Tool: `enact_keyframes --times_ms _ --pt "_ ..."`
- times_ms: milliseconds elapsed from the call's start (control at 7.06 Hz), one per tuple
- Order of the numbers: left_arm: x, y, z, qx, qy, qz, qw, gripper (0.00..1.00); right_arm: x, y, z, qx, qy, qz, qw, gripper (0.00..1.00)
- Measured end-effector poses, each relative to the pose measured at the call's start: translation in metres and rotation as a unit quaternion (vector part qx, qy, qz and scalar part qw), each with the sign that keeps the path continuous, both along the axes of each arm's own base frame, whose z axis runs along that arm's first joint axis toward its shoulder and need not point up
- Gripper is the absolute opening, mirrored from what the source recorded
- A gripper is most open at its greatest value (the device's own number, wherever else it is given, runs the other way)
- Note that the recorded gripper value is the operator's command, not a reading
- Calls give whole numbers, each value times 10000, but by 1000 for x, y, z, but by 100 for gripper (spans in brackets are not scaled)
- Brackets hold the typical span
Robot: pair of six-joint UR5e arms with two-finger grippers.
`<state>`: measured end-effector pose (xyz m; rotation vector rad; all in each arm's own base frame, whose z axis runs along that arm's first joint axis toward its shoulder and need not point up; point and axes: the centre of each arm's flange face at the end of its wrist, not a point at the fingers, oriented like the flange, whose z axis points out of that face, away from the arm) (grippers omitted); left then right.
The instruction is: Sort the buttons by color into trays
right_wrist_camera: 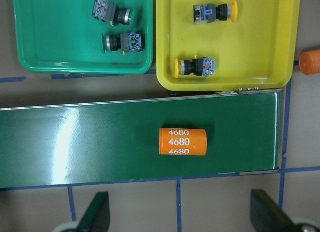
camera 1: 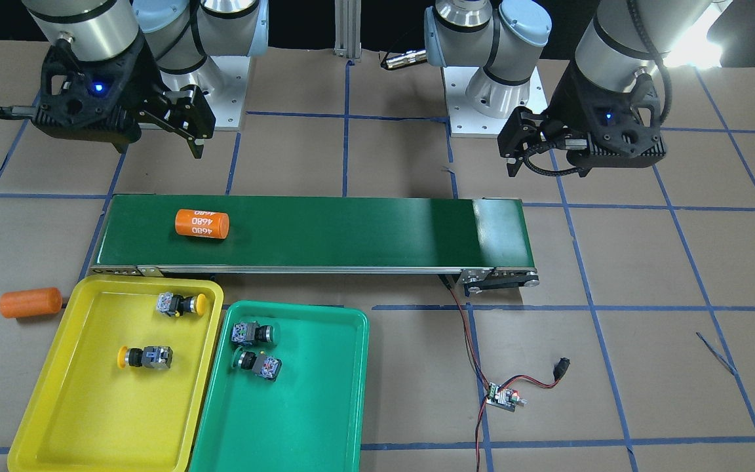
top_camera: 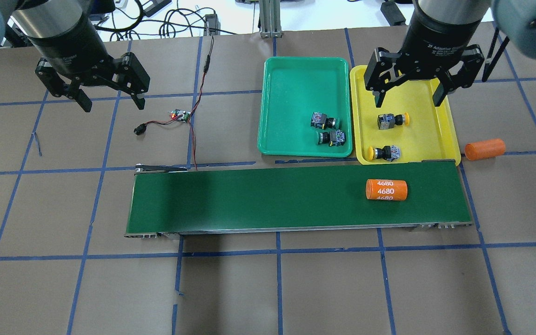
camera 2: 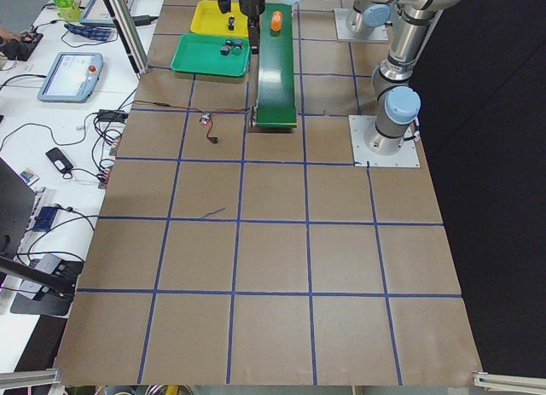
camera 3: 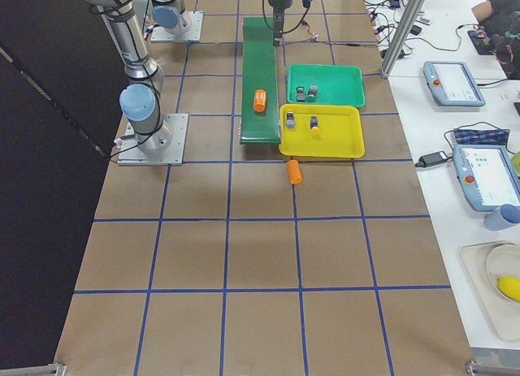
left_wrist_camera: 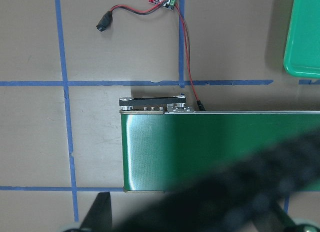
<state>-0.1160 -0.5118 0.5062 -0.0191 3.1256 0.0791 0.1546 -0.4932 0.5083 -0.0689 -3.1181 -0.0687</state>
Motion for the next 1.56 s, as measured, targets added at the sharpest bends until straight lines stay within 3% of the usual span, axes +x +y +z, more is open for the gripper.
enact_keyframes --times_ms 425,1559 --pt "0 0 1 -13 -1 0 10000 100 0 -7 2 -319 -52 42 9995 100" --pt "2 0 5 -55 -6 12 10000 100 -2 -1 -2 -76 1 61 10000 100"
